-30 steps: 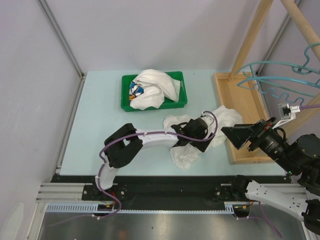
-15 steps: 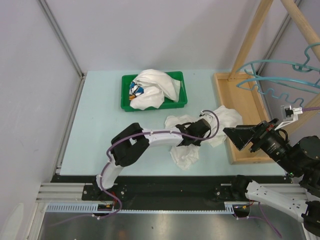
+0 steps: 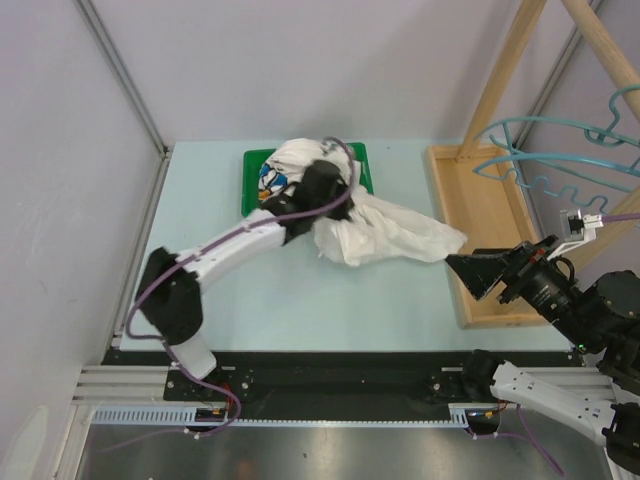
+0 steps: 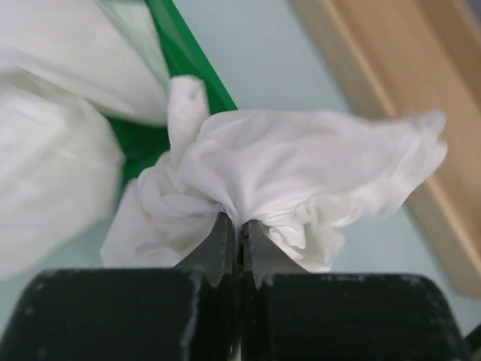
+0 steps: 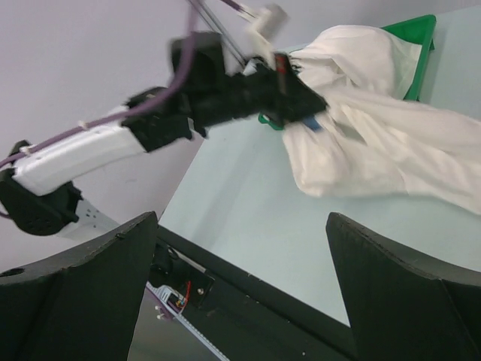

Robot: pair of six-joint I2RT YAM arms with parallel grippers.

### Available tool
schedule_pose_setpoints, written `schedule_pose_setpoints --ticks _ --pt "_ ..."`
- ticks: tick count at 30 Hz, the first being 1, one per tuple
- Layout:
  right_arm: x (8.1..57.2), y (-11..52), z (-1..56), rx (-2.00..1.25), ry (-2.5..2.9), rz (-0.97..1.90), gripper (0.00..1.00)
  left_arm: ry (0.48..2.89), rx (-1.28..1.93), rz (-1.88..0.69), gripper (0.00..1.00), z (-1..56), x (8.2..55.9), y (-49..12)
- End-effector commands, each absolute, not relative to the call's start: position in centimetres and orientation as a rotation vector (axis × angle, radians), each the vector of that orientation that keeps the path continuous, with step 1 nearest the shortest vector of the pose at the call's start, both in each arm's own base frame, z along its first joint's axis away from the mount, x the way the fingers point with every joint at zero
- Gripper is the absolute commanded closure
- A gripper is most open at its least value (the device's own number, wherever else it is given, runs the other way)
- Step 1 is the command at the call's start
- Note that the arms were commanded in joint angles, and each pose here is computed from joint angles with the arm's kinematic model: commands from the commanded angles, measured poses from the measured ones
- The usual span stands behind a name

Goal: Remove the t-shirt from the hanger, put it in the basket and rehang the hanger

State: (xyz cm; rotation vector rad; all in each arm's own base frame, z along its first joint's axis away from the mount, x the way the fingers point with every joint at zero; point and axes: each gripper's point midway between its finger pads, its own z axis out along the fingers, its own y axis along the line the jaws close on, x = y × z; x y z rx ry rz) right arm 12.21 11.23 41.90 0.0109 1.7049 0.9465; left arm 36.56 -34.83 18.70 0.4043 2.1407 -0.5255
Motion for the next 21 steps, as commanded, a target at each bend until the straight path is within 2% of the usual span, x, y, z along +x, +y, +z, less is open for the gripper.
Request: schedule_pose_setpoints --ticks 1,5,11,15,21 --pt "12.5 11.6 43.3 -0.029 1.674 0.933 0.00 1.818 0.339 -0.605 1.00 32.5 39.4 -30.6" --pt "12.9 12.4 43.4 -0.046 1.680 0.931 0.00 1.680 0.282 -0.585 1.00 39.2 42.6 -26.4" --pt "13.4 12.8 43.1 -0.052 1.693 0.909 0.01 1.610 0.287 -0.501 1.00 43.4 46.1 -22.3" --pt "13.7 12.9 43.1 -0.057 1.694 0.889 0.00 1.645 0.328 -0.498 1.00 42.4 48.5 -21.5" --pt "14.3 13.6 43.0 -0.071 1.702 0.873 0.00 1.713 0.414 -0.614 1.00 36.4 52.3 -23.7"
